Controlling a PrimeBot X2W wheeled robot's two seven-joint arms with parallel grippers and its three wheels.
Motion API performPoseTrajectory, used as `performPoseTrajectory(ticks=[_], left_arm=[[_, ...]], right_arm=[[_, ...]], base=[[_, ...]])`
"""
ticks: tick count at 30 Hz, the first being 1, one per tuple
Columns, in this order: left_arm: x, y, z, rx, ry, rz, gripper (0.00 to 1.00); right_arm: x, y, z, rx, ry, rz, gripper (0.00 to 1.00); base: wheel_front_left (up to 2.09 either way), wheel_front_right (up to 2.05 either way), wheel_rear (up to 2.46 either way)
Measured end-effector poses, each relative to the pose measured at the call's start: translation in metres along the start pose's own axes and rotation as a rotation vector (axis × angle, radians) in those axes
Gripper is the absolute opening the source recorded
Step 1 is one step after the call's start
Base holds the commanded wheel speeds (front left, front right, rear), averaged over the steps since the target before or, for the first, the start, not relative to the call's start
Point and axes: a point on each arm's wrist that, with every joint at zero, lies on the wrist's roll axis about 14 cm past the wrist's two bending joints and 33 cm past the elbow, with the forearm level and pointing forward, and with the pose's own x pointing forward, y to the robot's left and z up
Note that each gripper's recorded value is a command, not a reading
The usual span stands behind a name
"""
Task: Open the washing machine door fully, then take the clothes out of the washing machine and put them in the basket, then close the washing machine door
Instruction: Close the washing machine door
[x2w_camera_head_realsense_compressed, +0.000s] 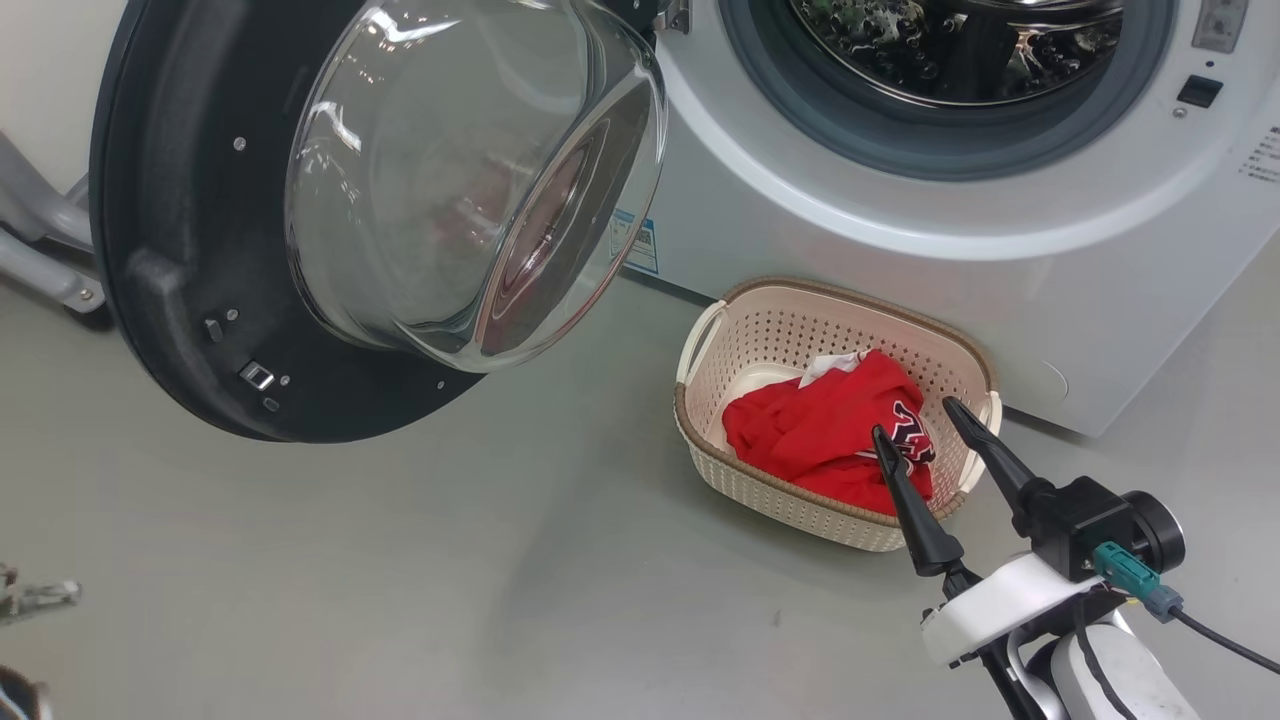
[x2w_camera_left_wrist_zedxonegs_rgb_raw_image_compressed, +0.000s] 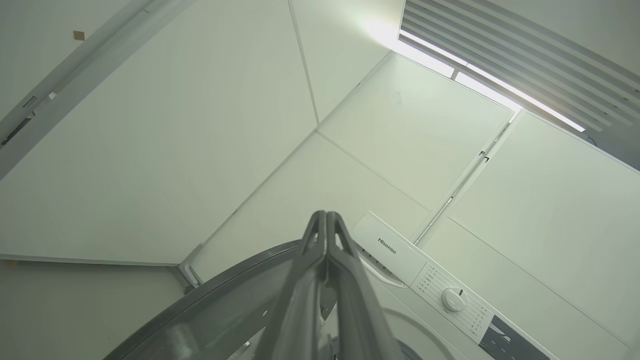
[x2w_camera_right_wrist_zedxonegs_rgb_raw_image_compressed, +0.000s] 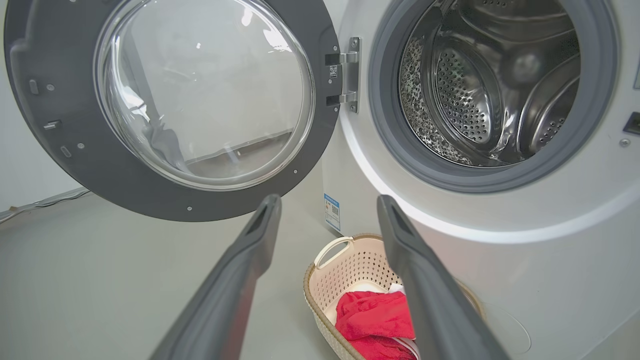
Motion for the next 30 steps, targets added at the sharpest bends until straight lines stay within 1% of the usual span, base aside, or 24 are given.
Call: performPoseTrajectory(ticks=[3, 7, 10, 16, 19, 22, 25, 30], left_arm=[[0.009, 0.014, 0.007, -0.024, -0.003, 0.038, 0.00], [0.017, 0.039, 0.013, -0.051, 0.010, 0.119, 0.00], [0.023, 0.058, 0.018, -0.050, 0.021, 0.184, 0.00], [0.027, 0.098, 0.011, -0.132, 0.055, 0.325, 0.00], [0.032, 0.111, 0.007, -0.182, 0.063, 0.375, 0.00], [0.035, 0.124, 0.009, -0.184, 0.075, 0.418, 0.00], [0.041, 0.132, 0.001, -0.204, 0.112, 0.444, 0.00], [0.044, 0.143, -0.029, -0.231, 0.199, 0.485, 0.00]], right_arm=[[0.000, -0.003, -0.001, 0.004, -0.001, -0.004, 1.00], [0.000, -0.008, -0.003, 0.004, 0.005, -0.010, 1.00], [0.000, -0.011, -0.003, 0.002, 0.003, -0.019, 1.00], [-0.001, -0.018, -0.005, 0.002, 0.008, -0.032, 1.00], [-0.002, -0.020, -0.006, 0.000, 0.013, -0.037, 1.00], [-0.003, -0.020, -0.006, 0.004, 0.018, -0.035, 1.00], [-0.005, -0.023, -0.007, 0.007, 0.017, -0.046, 1.00], [-0.009, -0.031, -0.009, 0.014, 0.023, -0.067, 1.00]], base=[[0.00, 0.00, 0.00], [0.00, 0.00, 0.00], [0.00, 0.00, 0.00], [0.00, 0.00, 0.00], [0.00, 0.00, 0.00], [0.00, 0.00, 0.00], [0.00, 0.00, 0.00], [0.00, 0.00, 0.00]])
